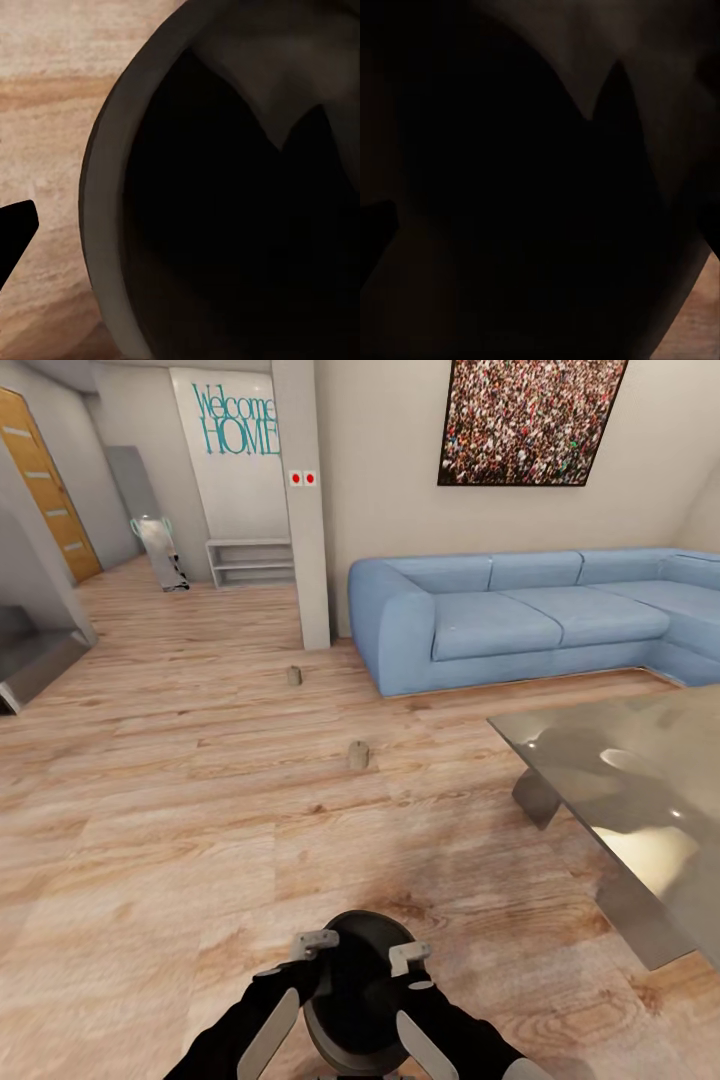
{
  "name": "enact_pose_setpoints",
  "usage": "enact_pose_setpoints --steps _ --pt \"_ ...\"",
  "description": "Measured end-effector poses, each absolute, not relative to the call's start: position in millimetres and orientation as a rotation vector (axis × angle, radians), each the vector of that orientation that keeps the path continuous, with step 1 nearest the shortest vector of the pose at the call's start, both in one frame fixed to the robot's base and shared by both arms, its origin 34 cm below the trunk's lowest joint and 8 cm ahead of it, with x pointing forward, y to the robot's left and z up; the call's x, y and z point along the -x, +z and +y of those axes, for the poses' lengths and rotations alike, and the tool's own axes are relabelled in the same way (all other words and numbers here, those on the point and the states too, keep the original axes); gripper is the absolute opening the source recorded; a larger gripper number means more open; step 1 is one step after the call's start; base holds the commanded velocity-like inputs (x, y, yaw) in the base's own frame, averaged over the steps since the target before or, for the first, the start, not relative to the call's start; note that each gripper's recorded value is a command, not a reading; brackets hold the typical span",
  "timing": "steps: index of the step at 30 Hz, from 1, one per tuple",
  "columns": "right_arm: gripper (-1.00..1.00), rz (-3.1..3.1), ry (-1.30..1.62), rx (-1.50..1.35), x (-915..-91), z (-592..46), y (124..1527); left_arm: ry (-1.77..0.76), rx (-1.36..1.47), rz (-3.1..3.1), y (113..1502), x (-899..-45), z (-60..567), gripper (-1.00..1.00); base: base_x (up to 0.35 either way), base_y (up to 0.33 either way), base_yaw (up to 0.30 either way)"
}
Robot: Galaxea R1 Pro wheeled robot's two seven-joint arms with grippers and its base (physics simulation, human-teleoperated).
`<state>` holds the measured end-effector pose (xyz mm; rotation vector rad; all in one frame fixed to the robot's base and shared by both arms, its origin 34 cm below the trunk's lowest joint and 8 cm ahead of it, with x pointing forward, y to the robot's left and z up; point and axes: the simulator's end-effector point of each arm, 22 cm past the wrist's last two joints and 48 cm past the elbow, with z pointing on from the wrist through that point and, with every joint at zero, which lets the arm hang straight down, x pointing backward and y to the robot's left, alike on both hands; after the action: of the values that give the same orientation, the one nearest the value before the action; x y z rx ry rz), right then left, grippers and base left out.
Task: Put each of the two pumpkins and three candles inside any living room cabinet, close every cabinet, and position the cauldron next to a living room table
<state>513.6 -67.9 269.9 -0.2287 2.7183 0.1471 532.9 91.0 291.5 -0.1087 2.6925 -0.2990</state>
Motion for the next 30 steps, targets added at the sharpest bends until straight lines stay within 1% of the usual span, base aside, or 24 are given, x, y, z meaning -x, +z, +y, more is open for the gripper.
enact_pose_setpoints --steps 10,18,30 --pt "1.0 2.703 0.151 0.208 -518 -69 271 -0.286 0.113 2.688 291 -535 97 1.0 0.0 0.0 0.0" --pt "1.0 2.706 0.158 0.037 -532 -87 273 -0.27 0.114 2.683 291 -537 106 1.0 0.0 0.0 0.0" --pt "1.0 2.69 0.155 0.007 -537 -90 275 -0.272 0.115 2.679 292 -538 105 1.0 0.0 0.0 0.0"
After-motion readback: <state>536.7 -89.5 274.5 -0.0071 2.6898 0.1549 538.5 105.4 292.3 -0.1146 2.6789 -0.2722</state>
